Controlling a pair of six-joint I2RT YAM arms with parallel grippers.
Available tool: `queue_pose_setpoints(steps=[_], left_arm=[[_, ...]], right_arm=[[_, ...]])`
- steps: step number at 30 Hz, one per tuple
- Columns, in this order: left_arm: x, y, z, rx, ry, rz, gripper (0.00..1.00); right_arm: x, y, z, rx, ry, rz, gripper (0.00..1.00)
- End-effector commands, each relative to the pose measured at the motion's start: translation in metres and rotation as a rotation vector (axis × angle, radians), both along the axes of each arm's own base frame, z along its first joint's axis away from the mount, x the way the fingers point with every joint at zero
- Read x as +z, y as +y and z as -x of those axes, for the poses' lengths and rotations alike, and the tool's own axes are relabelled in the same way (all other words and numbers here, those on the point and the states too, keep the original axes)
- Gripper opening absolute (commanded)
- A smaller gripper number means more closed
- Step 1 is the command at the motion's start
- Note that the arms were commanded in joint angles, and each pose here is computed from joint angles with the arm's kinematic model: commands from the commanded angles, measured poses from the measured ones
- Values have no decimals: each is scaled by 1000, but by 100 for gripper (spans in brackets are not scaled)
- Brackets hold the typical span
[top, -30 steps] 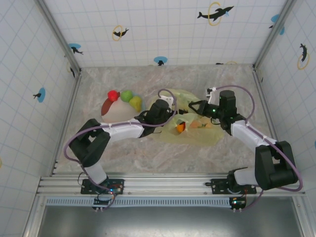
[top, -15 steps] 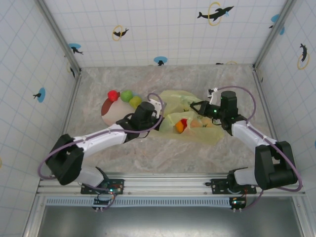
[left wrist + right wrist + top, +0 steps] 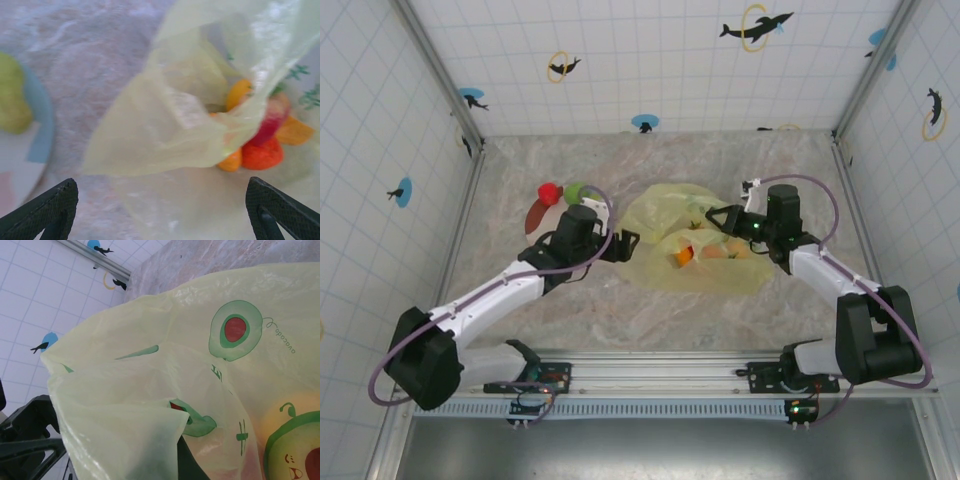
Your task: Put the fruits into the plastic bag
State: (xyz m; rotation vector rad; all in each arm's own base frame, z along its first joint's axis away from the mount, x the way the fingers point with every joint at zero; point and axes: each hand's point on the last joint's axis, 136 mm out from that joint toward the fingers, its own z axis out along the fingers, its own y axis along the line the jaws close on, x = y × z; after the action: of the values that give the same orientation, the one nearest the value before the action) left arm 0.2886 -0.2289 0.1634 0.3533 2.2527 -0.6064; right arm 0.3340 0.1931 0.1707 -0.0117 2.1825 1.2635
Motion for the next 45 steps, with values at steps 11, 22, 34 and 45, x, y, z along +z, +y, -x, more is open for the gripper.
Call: queue_pose_setpoints(steps=[11,22,34,45], left_arm=[[30,157,-75,576,-72,-6,95],[-14,222,-149,730,132,0,96],[-74,218,-199,697,260,-50,93],[-121,212,-220,657,361,-70,80]], right_arm=[[-1,-1,3,8,-17,-11,0],[-1,1,1,18,-17,-29,0],[-3,2,-1,21,-14,-34,0],[-4,1,-2,19,-6,-36,0]])
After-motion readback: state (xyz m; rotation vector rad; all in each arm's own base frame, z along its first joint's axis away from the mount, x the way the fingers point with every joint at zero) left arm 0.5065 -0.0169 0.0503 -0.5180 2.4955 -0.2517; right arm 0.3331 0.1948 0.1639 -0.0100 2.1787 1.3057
